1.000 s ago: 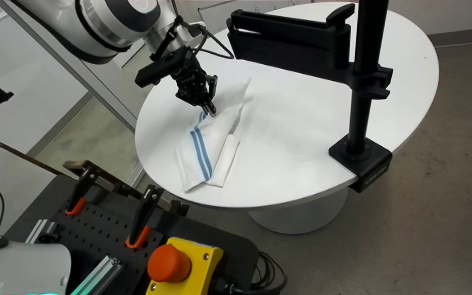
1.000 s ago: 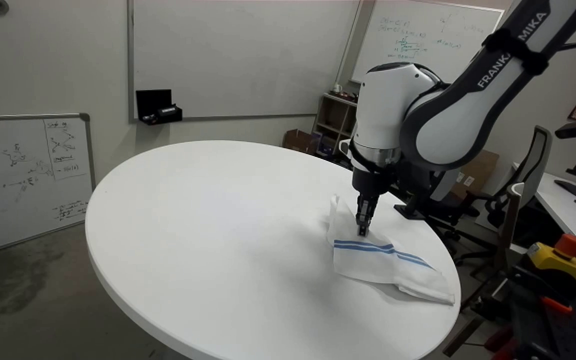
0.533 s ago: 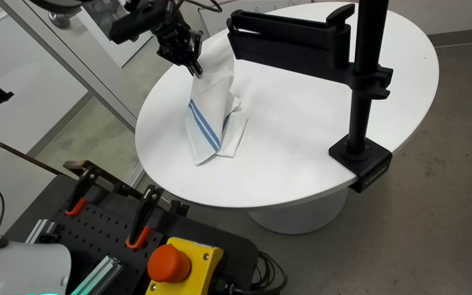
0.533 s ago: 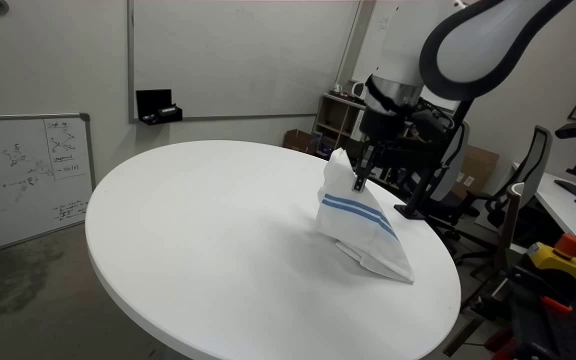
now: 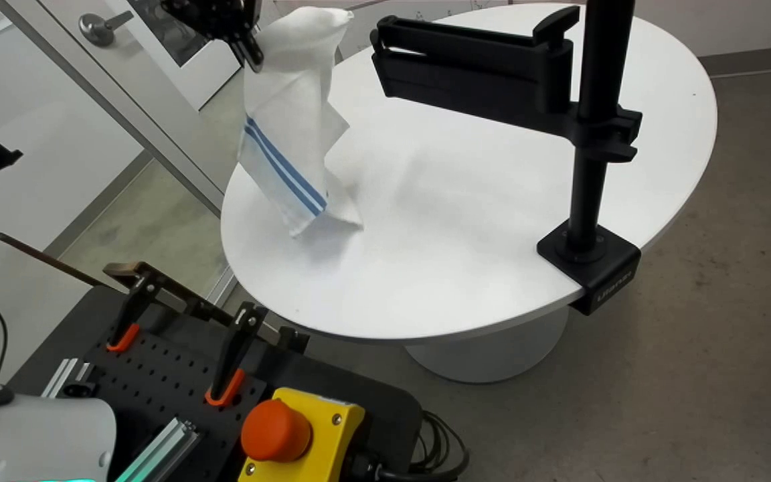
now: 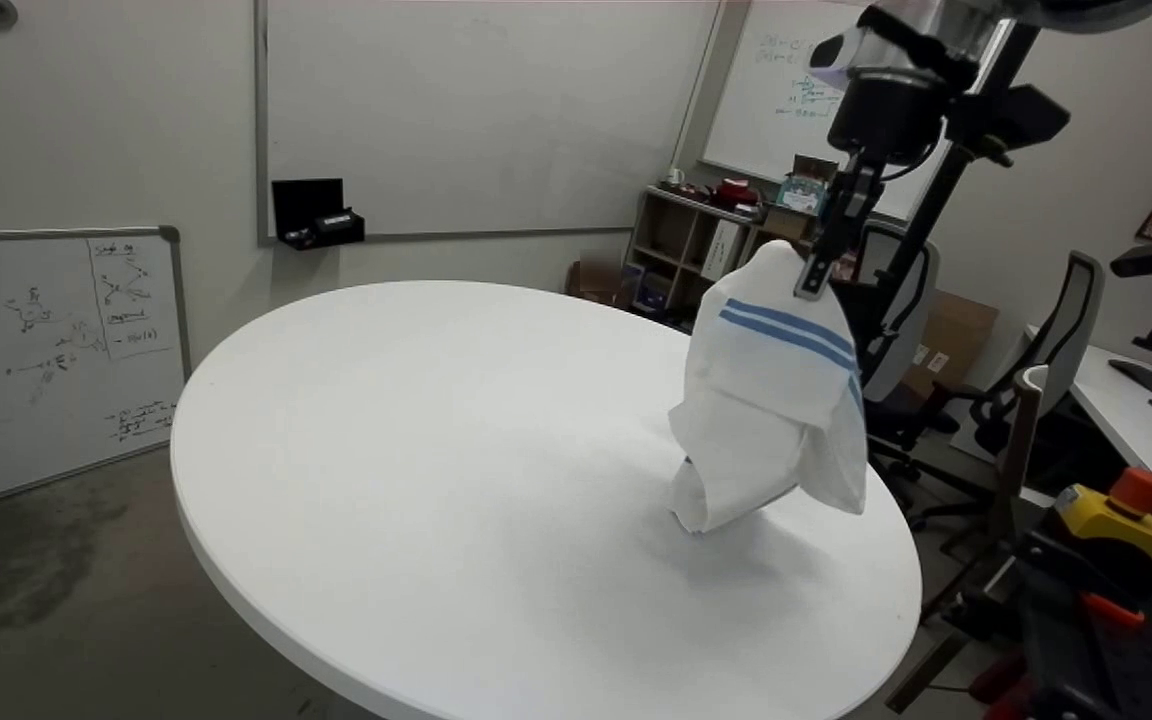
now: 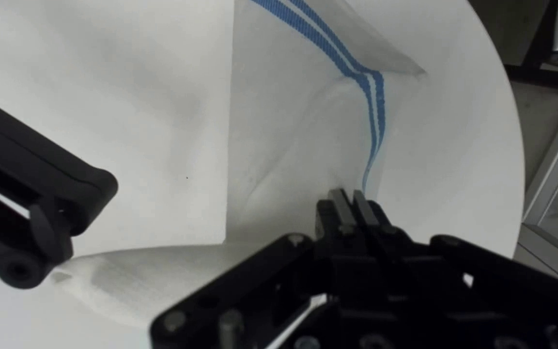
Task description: Take the cloth and hang it on the object
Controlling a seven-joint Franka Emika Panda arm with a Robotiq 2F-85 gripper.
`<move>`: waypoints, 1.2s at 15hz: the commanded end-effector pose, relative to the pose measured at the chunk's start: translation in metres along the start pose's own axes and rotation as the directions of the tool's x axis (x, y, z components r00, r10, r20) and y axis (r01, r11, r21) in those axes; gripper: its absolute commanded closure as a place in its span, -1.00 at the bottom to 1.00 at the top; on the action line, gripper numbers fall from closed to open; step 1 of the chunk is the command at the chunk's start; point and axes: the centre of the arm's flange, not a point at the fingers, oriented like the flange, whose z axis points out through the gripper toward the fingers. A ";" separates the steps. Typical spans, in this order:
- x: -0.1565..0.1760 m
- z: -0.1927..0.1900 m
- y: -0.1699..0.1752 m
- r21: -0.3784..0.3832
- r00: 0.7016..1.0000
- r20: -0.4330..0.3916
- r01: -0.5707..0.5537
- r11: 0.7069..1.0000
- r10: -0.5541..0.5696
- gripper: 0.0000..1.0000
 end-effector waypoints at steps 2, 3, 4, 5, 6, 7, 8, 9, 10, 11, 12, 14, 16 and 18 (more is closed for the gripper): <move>-0.046 -0.076 0.007 0.034 0.999 -0.024 0.044 0.998 -0.043 0.99; -0.052 -0.091 0.012 0.039 0.998 -0.031 0.051 0.998 -0.050 0.99; -0.059 -0.104 0.014 0.044 0.998 -0.037 0.056 0.997 -0.054 0.99; -0.066 -0.117 0.016 0.053 0.997 -0.042 0.063 0.997 -0.061 0.99; -0.073 -0.127 0.018 0.056 0.997 -0.044 0.071 0.996 -0.069 0.99; -0.080 -0.137 0.020 0.054 0.996 -0.041 0.080 0.995 -0.077 0.99; -0.086 -0.144 0.024 0.048 0.996 -0.042 0.078 0.996 -0.076 0.99; -0.091 -0.152 0.027 0.050 0.997 -0.046 0.067 0.997 -0.065 0.99; -0.095 -0.159 0.034 0.052 0.998 -0.055 0.047 0.998 -0.044 0.99; -0.099 -0.165 0.039 0.048 0.998 -0.066 0.029 0.998 -0.026 0.99; -0.100 -0.170 0.048 0.052 0.997 -0.071 0.008 0.999 -0.004 0.99; -0.102 -0.178 0.064 0.052 0.996 -0.084 -0.032 0.998 0.036 0.99; -0.101 -0.181 0.083 0.055 0.992 -0.093 -0.078 0.995 0.083 0.99; -0.096 -0.182 0.101 0.060 0.988 -0.095 -0.117 0.991 0.123 0.99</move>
